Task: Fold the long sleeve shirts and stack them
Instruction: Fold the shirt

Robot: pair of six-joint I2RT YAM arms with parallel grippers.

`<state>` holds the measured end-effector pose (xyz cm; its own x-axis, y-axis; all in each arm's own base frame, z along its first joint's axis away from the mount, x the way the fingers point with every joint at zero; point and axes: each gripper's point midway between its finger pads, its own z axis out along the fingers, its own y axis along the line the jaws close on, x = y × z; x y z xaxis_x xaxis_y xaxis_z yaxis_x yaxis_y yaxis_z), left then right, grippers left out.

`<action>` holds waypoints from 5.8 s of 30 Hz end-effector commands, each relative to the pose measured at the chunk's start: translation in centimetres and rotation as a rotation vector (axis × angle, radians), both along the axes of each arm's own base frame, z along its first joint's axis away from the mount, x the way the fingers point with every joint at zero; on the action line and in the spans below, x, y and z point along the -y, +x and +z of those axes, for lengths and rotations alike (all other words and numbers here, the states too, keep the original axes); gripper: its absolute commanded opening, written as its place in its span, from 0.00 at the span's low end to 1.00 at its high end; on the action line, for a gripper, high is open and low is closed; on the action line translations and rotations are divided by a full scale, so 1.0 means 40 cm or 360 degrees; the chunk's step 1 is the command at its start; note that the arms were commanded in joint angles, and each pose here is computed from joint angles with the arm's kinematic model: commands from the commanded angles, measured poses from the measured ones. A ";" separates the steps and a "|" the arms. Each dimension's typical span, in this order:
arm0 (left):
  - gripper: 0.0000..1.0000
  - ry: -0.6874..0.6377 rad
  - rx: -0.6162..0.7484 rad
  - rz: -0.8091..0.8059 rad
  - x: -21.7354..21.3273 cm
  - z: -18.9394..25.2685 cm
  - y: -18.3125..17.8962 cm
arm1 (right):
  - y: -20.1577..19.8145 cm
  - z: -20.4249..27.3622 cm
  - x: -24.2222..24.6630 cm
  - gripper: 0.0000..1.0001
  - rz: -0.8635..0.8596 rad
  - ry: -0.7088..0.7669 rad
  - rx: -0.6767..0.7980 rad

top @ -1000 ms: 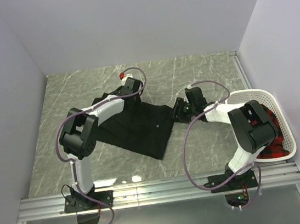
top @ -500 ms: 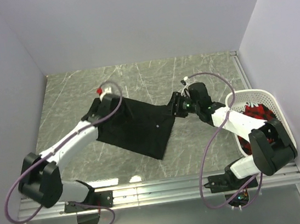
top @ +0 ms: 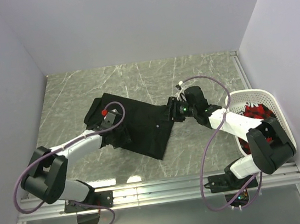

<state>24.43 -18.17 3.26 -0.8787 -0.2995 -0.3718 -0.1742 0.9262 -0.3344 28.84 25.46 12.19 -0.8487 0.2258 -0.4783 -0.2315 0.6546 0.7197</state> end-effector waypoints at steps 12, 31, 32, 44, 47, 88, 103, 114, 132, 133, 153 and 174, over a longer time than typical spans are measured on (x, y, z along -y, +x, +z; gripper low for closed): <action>0.16 0.0013 0.0092 0.0032 -0.010 0.103 0.015 | -0.044 0.047 -0.117 0.53 0.0362 0.0148 0.0076; 0.10 0.0235 -0.0086 0.0191 -0.089 0.001 -0.038 | -0.221 -0.303 -0.199 0.52 0.0700 0.0111 -0.0781; 0.10 0.0248 -0.0095 0.0198 -0.093 -0.004 -0.039 | -0.221 -0.296 -0.201 0.52 0.0709 0.0125 -0.0769; 0.46 0.0082 0.0201 0.0254 -0.067 0.151 0.029 | -0.122 -0.030 -0.197 0.52 0.0686 0.0265 -0.0225; 0.50 -0.0008 0.0335 0.0252 -0.042 0.224 0.069 | -0.083 0.017 -0.189 0.52 0.0641 0.0326 -0.0134; 0.09 -0.0208 -0.0029 0.0164 0.083 -0.049 0.071 | 0.248 -0.201 -0.057 0.44 -0.0171 0.0513 -0.0296; 0.07 -0.0187 -0.0061 0.0212 0.059 -0.073 0.073 | 0.382 -0.247 0.078 0.45 -0.0522 0.0440 -0.0302; 0.08 -0.0187 -0.0037 0.0188 0.062 -0.059 0.080 | 0.402 -0.161 0.108 0.45 -0.0518 0.0349 -0.0154; 0.08 -0.0188 -0.0029 0.0183 0.064 -0.049 0.088 | 0.346 -0.114 -0.209 0.45 0.0025 0.0590 -0.0113; 0.08 -0.0187 -0.0031 0.0184 0.065 -0.050 0.088 | 0.351 -0.129 -0.211 0.45 0.0016 0.0592 -0.0133; 0.09 -0.0175 -0.0041 0.0180 0.064 -0.053 0.090 | 0.444 -0.121 -0.018 0.45 -0.0165 0.0497 -0.0081; 0.08 -0.0139 0.0027 0.0191 0.068 -0.022 0.151 | -0.125 -0.175 -0.155 0.45 0.0606 0.0344 -0.0374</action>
<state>29.22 -21.91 2.35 -0.8462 -0.4324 -0.3113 -0.2667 0.8495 -0.4551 25.10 32.79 7.18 -0.9576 -0.0223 -0.2873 -0.2754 0.3651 0.8893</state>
